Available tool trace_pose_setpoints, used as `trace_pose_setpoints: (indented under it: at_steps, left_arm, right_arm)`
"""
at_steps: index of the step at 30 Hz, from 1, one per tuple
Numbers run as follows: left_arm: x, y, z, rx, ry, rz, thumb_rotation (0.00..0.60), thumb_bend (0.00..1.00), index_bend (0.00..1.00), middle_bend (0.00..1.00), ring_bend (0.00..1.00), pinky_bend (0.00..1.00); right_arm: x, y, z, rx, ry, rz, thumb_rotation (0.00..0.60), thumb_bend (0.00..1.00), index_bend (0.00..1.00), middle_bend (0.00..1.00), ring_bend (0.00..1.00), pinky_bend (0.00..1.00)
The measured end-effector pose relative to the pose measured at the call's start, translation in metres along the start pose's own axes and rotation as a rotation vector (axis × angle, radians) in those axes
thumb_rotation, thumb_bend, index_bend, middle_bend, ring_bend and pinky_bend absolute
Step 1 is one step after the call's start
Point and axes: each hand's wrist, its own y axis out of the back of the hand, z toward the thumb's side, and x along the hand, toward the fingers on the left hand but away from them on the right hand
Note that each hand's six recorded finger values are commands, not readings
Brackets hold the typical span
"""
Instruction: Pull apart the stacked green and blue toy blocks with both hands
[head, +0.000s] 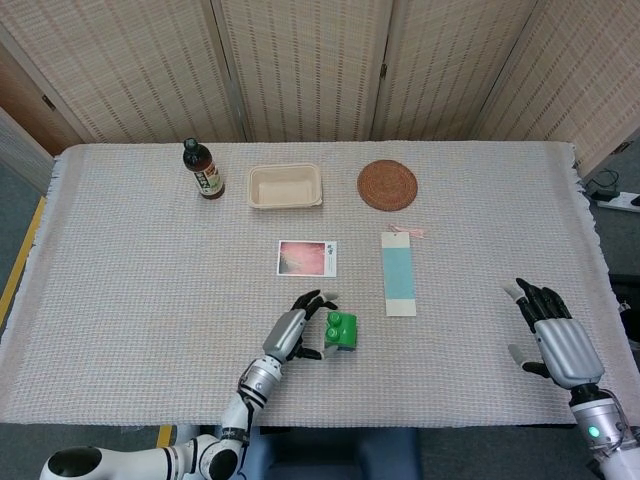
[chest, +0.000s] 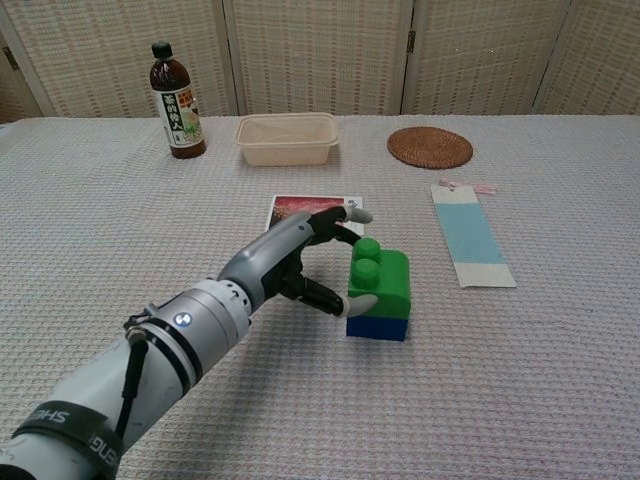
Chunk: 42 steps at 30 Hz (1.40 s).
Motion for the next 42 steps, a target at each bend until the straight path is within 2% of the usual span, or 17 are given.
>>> trace_pose_setpoints:
  at_steps: [4,10,14,20,26,32,37,42]
  left_arm:
    - [-0.001,-0.005,-0.001,0.0,-0.002,-0.004,0.6,0.3,0.24,0.32,0.0,0.0]
    - [-0.002,-0.01,-0.004,0.0,0.001,-0.005,0.6,0.3,0.26,0.35,0.0,0.0]
    - [-0.001,-0.012,-0.005,-0.002,0.002,0.004,0.6,0.31,0.32,0.42,0.02,0.0]
    - [0.001,-0.009,-0.006,-0.015,0.006,0.065,0.6,0.32,0.45,0.56,0.09,0.0]
    - [-0.001,-0.005,-0.009,-0.03,0.002,0.09,0.6,0.33,0.51,0.62,0.12,0.0]
    - [-0.009,-0.003,-0.008,-0.072,0.007,0.078,0.6,0.33,0.54,0.64,0.14,0.0]
    - [-0.02,0.005,0.003,-0.151,0.0,0.064,0.6,0.33,0.55,0.65,0.15,0.0]
    - [-0.027,0.031,0.011,-0.175,-0.013,0.09,0.6,0.33,0.55,0.66,0.15,0.0]
  right_arm:
    - [0.0,0.001,0.002,0.0,0.011,-0.009,0.6,0.4,0.0,0.0,0.0,0.0]
    - [0.003,0.003,0.003,0.0,0.017,-0.017,0.6,0.4,0.0,0.0,0.0,0.0]
    - [0.003,0.002,0.002,0.0,0.018,-0.014,0.6,0.4,0.0,0.0,0.0,0.0]
    - [0.003,0.002,0.002,0.001,0.016,-0.013,0.6,0.4,0.0,0.0,0.0,0.0]
    - [0.001,0.0,0.003,0.005,0.017,-0.006,0.6,0.4,0.0,0.0,0.0,0.0]
    - [-0.01,-0.012,0.003,0.008,0.032,0.032,0.6,0.4,0.0,0.0,0.0,0.0]
    - [-0.024,-0.026,0.016,-0.06,0.102,0.088,0.6,0.4,0.0,0.0,0.0,0.0]
    - [-0.04,-0.043,0.041,-0.178,0.24,0.159,0.6,0.4,0.0,0.0,0.0,0.0]
